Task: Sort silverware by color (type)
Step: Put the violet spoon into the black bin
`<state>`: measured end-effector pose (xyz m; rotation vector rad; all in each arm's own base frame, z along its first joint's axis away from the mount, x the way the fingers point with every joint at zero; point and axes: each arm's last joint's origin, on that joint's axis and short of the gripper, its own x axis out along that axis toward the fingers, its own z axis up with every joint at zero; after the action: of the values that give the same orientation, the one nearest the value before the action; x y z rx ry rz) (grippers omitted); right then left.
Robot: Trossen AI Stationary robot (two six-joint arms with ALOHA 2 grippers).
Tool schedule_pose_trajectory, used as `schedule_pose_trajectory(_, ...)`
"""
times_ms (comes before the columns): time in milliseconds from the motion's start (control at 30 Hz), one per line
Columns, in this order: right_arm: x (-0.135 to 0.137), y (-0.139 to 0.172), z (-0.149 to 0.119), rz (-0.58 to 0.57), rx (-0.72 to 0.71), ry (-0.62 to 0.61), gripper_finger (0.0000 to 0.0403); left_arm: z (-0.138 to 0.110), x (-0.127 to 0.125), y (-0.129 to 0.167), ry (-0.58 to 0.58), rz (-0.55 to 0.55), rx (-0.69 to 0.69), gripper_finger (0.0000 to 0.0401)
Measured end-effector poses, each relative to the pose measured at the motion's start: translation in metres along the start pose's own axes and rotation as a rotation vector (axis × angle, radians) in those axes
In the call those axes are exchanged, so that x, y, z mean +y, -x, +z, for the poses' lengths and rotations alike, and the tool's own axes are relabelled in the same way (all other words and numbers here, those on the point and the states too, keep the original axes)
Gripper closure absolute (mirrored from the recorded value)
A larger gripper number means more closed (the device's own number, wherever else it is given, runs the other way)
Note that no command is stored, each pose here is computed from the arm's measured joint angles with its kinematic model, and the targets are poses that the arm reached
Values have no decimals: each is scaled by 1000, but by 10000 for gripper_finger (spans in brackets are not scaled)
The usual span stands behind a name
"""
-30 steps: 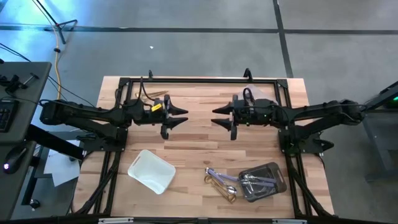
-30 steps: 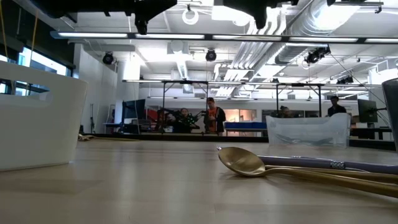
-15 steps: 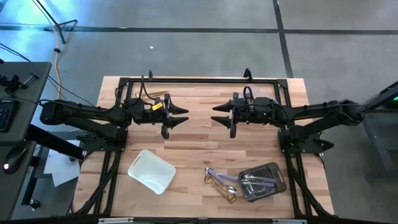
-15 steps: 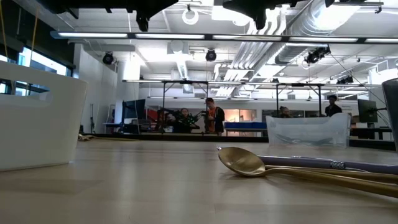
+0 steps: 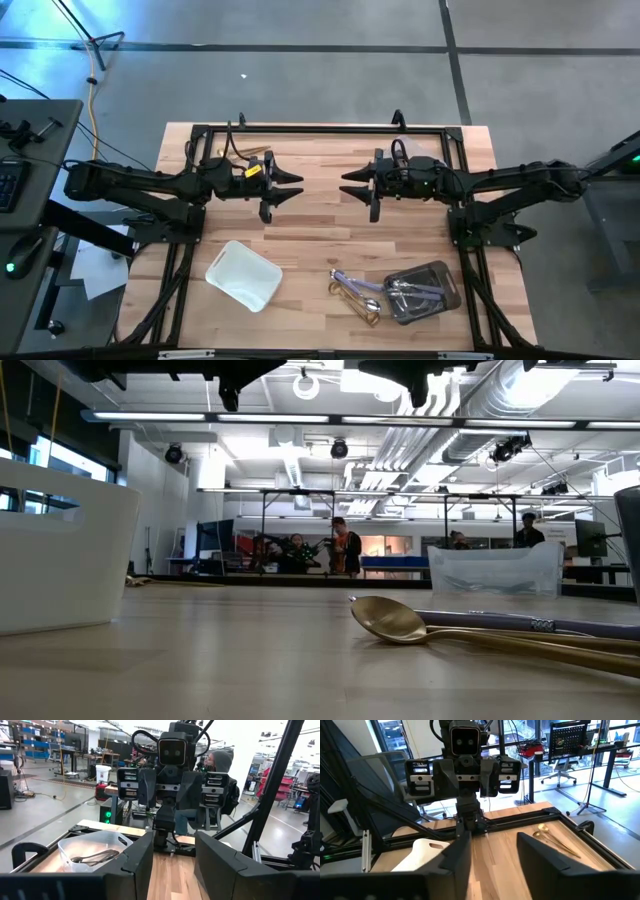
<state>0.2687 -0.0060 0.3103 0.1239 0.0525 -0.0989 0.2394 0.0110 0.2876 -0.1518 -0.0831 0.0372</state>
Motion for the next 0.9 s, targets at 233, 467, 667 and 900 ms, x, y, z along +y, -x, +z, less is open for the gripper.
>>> schedule_pose_trajectory(233,0,0,-1,19,11,15,382,0,0,0,-36,0,1,263)
schedule_pose_trajectory(467,1,0,-4,34,44,-2,394,0,0,0,-35,0,0,263)
schedule_pose_trajectory(667,1,0,-4,61,47,-2,401,0,0,0,-9,-13,3,263)
schedule_pose_trajectory(900,2,0,-4,64,47,-2,402,0,-1,0,-9,-16,4,319)
